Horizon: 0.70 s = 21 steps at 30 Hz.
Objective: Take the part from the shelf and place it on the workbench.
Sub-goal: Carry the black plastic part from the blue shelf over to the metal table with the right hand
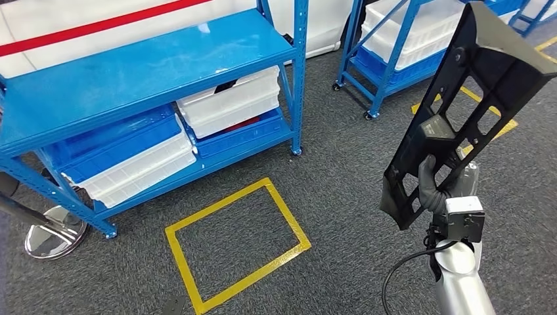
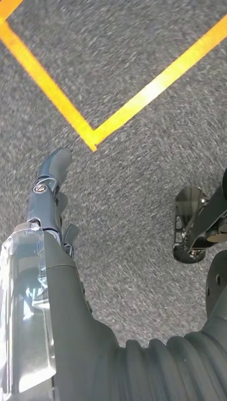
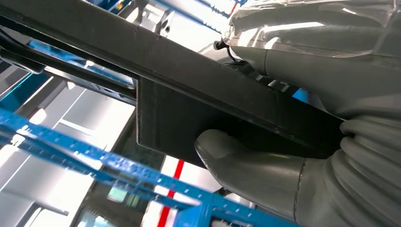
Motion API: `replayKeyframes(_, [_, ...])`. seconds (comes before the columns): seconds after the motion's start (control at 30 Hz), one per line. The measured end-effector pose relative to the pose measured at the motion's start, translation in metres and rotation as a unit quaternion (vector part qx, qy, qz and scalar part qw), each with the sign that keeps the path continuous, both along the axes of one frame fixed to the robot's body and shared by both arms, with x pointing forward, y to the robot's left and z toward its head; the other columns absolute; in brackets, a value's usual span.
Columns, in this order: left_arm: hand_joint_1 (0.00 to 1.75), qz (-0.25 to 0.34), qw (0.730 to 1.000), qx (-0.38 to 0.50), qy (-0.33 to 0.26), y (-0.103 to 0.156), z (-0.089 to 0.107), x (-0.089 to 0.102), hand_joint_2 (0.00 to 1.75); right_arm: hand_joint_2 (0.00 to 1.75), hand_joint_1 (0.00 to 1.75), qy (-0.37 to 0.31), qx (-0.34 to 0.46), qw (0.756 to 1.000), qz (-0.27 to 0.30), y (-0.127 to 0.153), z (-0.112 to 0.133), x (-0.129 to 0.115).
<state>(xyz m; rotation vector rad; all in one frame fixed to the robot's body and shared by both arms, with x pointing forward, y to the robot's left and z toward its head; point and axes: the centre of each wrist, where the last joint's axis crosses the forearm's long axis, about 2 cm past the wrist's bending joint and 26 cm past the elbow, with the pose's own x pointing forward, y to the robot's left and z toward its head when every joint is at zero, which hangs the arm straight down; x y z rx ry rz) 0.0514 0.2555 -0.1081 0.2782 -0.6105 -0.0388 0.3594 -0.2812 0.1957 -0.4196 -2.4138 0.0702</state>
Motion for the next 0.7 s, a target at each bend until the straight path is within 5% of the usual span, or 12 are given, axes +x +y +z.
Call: replayKeyframes(0.7, [0.0,-0.003,1.0,-0.013,-0.002,-0.0001,0.0,0.0017,1.75,1.75,1.75,-0.024,-0.01,0.999,-0.029,-0.0034,0.0032,-0.0066])
